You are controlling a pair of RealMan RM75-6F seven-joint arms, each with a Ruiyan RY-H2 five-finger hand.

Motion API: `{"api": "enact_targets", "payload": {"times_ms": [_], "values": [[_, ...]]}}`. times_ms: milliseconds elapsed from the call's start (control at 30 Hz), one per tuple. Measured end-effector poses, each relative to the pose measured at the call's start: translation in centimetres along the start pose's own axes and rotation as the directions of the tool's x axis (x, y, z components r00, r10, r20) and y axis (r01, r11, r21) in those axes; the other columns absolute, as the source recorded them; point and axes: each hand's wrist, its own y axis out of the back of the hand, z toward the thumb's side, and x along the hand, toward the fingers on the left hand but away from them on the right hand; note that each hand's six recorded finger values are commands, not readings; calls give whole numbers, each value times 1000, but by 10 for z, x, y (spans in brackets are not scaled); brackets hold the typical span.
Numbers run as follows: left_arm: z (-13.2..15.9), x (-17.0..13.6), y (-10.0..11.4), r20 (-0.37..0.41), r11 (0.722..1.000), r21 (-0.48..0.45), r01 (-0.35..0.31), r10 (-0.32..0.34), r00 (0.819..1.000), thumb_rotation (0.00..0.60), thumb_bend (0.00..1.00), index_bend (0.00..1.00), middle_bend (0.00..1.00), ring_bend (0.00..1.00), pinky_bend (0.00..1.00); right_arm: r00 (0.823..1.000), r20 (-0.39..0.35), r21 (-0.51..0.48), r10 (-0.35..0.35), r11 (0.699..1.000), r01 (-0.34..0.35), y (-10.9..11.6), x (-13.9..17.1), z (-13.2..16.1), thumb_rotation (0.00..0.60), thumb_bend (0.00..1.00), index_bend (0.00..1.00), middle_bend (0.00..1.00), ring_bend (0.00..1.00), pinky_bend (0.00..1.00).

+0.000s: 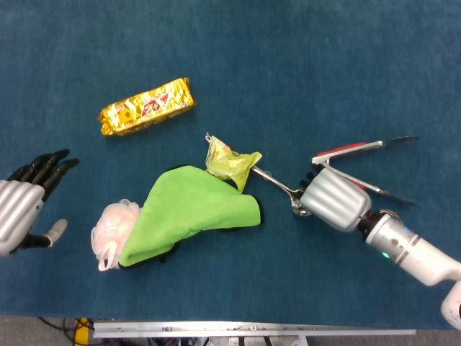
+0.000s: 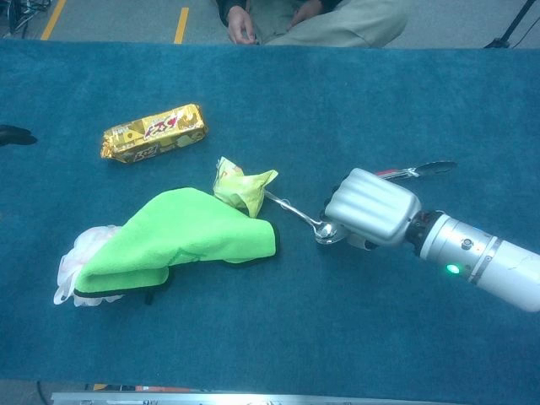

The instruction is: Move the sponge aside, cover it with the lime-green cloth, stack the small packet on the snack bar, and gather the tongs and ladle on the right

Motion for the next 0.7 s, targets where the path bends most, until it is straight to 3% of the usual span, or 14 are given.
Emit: {"api": "enact_targets", "payload": {"times_ms": [200,433,700], "values": [[1,0,0,1,1000,0,0,0,1000,600,374,0,0,0,148,1000,16,-4,-8,1000,8,-1,2,-5,600,339,737,698,626,636],[1,-1,1,-1,1000,2,-3,3,1000,600,375,0,0,0,148,999,36,10,-7,1000,6,0,14,-18,600,341,762,716,644,639],[4,2,-1,8,1000,10,11,-11,1000,600,375,0,0,0,148,998,67,-30,-1,1000,3,5,48,-35,600,341,762,716,644,639]]}}
